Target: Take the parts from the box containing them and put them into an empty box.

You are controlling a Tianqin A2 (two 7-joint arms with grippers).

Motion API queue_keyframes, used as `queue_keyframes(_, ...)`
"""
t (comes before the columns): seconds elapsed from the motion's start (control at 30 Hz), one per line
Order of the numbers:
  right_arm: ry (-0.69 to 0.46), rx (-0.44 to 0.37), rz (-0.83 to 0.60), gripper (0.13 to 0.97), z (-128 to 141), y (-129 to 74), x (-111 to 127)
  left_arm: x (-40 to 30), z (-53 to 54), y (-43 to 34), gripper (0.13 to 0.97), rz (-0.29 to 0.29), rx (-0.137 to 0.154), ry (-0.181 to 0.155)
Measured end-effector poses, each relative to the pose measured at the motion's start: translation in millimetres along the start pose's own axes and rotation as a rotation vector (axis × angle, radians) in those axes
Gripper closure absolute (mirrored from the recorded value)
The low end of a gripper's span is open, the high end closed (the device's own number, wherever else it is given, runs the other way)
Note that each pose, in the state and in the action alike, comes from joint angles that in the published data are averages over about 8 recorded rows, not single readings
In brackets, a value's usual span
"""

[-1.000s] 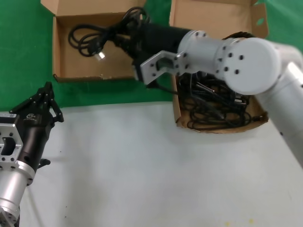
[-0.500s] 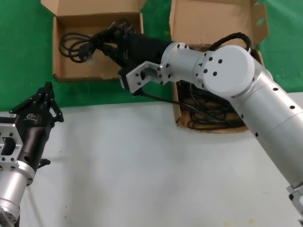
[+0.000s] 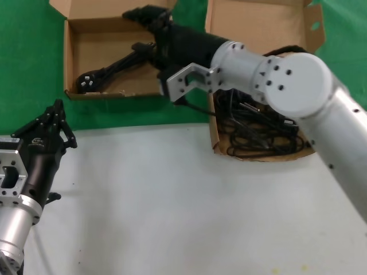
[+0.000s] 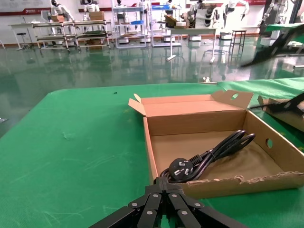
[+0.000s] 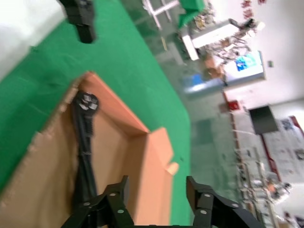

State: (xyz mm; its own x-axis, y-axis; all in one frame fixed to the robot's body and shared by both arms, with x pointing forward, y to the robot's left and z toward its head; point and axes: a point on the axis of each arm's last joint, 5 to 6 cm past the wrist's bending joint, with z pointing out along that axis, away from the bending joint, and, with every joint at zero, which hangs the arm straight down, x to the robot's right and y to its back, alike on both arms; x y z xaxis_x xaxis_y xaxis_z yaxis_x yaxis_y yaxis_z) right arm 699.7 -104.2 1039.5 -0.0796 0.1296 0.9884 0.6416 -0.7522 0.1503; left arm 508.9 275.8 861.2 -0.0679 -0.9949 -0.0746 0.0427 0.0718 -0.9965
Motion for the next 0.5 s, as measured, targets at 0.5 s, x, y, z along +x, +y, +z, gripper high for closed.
queue_keyframes(0.5, 0.231, -0.124, 0.102, 0.473, -117.9, 9.0, 12.9, 0.0, 0.0, 0.0, 0.952, 0.0, 0.0, 0.0)
